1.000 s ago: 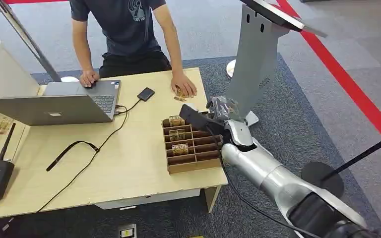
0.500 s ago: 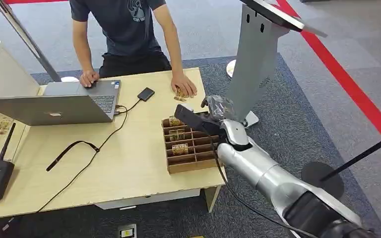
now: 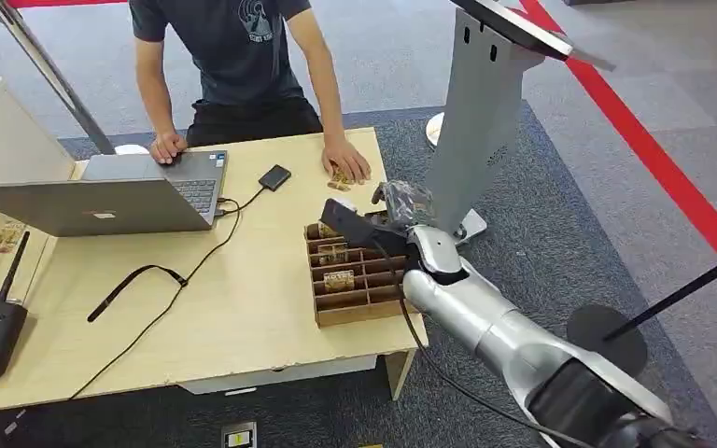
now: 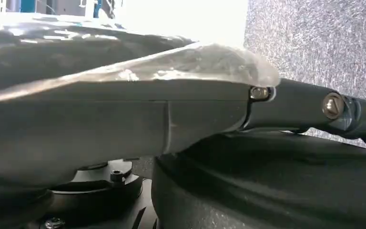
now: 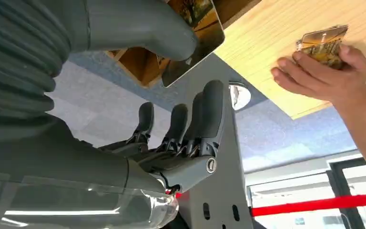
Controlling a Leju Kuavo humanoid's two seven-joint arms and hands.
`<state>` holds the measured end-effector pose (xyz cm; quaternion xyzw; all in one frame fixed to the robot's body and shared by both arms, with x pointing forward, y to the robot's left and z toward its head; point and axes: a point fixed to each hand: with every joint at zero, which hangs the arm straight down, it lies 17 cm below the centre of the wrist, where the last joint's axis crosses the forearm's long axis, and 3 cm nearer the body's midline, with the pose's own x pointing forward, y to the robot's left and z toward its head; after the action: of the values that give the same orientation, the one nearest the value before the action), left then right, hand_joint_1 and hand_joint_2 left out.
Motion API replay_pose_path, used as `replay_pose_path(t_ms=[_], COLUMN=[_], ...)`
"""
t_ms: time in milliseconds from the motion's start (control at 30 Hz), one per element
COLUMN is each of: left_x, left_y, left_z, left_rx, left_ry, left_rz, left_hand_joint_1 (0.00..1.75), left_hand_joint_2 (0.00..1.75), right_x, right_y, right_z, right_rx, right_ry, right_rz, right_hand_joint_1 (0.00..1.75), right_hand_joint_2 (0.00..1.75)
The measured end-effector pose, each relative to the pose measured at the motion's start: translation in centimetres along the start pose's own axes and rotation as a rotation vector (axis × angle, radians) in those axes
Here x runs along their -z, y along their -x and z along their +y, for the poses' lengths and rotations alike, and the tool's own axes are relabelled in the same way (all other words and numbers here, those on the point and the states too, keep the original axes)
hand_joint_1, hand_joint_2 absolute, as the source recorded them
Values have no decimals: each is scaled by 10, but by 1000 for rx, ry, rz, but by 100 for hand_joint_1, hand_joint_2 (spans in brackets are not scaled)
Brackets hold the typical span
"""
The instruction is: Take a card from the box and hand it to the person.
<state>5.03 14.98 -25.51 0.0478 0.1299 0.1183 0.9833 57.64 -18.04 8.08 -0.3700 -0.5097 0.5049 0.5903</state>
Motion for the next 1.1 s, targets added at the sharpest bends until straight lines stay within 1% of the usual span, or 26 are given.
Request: replay_pose_path(t_ms=[200, 700, 800, 900, 1067, 1100], left_x=[0, 0, 0, 0, 0, 0], left_y=[0, 0, 0, 0, 0, 0], left_z=[0, 0, -1, -1, -1, -1], left_rx=[0, 2, 4, 4, 5, 5], left_ry=[0, 2, 3, 3, 4, 4], left_rz=[0, -1, -1, -2, -3, -3], left_hand_joint_1=[0, 0, 0, 0, 0, 0], left_hand_joint_2=[175, 175, 175, 175, 175, 175], right_x=[1, 1, 1, 1, 1, 1], right_y=[3, 10, 11, 11, 13, 14], right_z=[0, 1, 1, 1, 1, 1], right_rx=[4, 1, 3, 3, 1, 0], right_ry=[-3, -5, -6, -6, -6, -6], right_rz=[11, 29, 30, 31, 34, 36], right_hand_joint_1=[91, 98, 94, 96, 89, 91], right_hand_joint_2=[175, 175, 175, 175, 175, 175])
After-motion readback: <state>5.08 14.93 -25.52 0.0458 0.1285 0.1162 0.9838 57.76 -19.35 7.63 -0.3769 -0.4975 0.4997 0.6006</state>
